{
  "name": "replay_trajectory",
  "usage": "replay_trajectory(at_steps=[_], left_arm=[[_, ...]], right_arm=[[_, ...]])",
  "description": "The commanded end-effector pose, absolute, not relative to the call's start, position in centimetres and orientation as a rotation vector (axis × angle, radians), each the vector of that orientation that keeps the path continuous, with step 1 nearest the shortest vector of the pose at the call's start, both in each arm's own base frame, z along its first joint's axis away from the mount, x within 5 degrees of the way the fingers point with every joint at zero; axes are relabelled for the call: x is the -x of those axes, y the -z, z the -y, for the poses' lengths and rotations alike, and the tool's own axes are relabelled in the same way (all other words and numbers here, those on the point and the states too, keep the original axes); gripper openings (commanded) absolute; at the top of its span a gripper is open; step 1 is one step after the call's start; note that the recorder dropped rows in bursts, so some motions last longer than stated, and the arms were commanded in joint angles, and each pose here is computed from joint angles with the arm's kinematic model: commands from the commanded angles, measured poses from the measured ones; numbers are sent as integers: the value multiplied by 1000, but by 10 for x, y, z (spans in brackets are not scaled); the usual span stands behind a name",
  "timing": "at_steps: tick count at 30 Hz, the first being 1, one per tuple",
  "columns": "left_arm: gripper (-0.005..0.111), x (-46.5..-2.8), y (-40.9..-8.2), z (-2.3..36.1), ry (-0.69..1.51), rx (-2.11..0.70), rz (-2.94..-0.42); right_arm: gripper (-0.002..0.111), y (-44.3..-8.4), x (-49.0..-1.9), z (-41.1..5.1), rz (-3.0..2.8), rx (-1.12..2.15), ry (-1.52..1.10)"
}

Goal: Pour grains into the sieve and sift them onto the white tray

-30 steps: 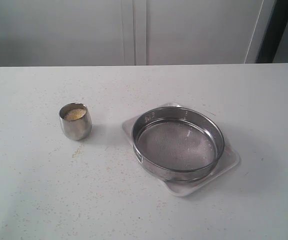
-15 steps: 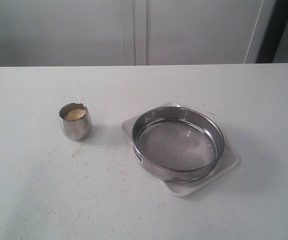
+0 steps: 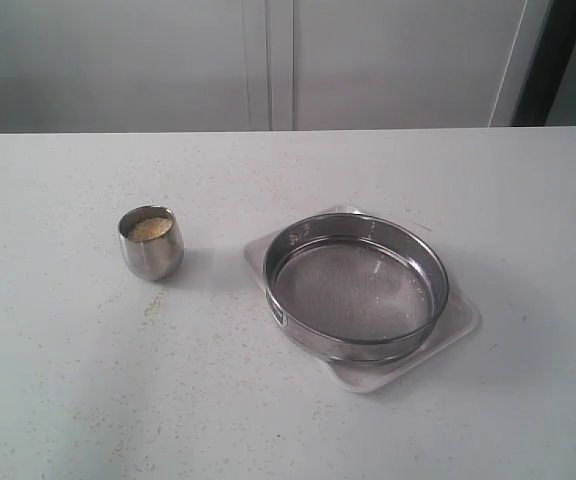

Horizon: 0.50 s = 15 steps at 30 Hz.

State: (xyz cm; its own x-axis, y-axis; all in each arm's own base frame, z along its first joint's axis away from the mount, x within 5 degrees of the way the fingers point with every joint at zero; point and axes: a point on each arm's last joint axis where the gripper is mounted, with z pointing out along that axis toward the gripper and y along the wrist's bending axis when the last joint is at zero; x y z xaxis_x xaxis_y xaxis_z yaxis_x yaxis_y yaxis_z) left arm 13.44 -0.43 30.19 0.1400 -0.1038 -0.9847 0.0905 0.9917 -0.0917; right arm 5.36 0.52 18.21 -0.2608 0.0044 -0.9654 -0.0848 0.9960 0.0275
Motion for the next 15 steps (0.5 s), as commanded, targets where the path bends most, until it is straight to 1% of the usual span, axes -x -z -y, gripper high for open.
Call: replay_trajectory(at_steps=[1,9,15], left_arm=[[0,-162,-307,13,238,-78,-1404],[0,-191,-295,20,319,-139,-1422],[0,-204,-282,30,371,-278,-1423]], right_arm=[[0,-182,-53,-5,-1826,50,-82],[0,-182,-53,-5,-1826,50,-82],[0,-182,-53,-5,-1826,50,-82]])
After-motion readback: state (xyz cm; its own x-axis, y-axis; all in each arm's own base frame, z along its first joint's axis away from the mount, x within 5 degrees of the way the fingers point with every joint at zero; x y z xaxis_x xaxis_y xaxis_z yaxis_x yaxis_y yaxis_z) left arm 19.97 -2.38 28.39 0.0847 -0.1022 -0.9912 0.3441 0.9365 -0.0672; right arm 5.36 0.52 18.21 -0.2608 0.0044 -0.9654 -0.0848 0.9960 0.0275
